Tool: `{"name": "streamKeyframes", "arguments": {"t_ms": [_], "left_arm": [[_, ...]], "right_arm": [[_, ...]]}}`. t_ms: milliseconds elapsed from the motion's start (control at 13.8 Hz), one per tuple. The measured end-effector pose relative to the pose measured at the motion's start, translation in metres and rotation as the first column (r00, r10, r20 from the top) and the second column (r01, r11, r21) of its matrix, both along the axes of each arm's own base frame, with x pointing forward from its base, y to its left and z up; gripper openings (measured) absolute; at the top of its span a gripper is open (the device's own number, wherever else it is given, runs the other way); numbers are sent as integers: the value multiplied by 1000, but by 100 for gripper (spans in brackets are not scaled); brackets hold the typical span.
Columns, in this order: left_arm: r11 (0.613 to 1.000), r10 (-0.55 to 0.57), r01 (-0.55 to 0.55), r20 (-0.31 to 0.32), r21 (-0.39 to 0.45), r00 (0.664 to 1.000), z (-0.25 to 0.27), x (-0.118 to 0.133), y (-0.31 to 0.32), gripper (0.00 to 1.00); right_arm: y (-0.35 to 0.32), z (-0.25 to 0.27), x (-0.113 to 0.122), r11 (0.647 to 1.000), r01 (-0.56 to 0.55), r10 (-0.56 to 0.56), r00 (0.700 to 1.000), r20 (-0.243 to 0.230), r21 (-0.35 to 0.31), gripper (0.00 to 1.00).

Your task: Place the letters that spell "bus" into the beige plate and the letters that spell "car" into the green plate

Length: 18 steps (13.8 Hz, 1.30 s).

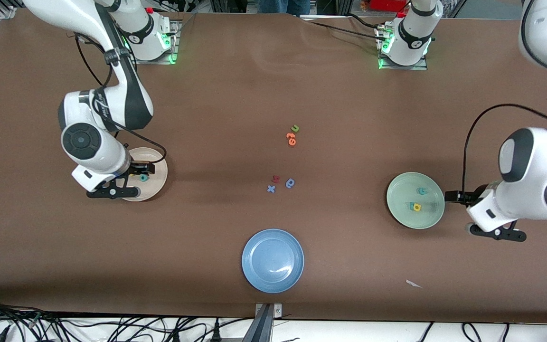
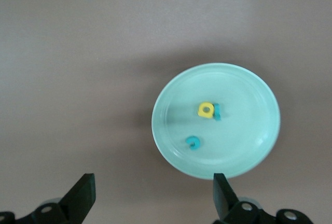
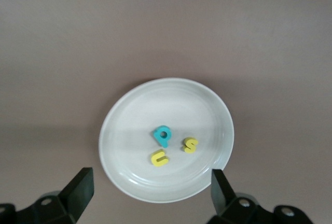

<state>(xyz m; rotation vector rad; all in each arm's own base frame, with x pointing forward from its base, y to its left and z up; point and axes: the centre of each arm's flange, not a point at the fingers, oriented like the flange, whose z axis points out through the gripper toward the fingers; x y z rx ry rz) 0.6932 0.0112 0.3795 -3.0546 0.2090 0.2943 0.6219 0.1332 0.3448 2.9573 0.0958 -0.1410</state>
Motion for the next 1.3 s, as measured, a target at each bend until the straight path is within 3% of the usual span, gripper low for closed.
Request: {"name": "streamKeyframes", "arguments": {"t_ms": [217, 290, 652, 1014, 1304], "left_arm": [[1000, -4, 5, 34, -23, 999, 64, -36, -5, 100], [1000, -7, 8, 49, -18, 999, 85, -49, -8, 100], [1000, -15, 18, 123, -18, 992, 170, -97, -17, 100], [1000, -11, 14, 155, -22, 988, 196, -124, -13, 100], [1000, -8, 11, 150, -23, 989, 194, -129, -11, 100]], "right_arm": [[6, 60, 7, 1000, 11, -12, 998, -57, -4, 100], [8, 84, 8, 1000, 18, -17, 999, -50, 9, 100], [-47, 198, -5, 987, 79, -93, 991, 92, 142, 100], [-102, 247, -63, 977, 134, -155, 980, 127, 165, 100], [-95, 258, -72, 979, 117, -142, 979, 144, 167, 100]]}}
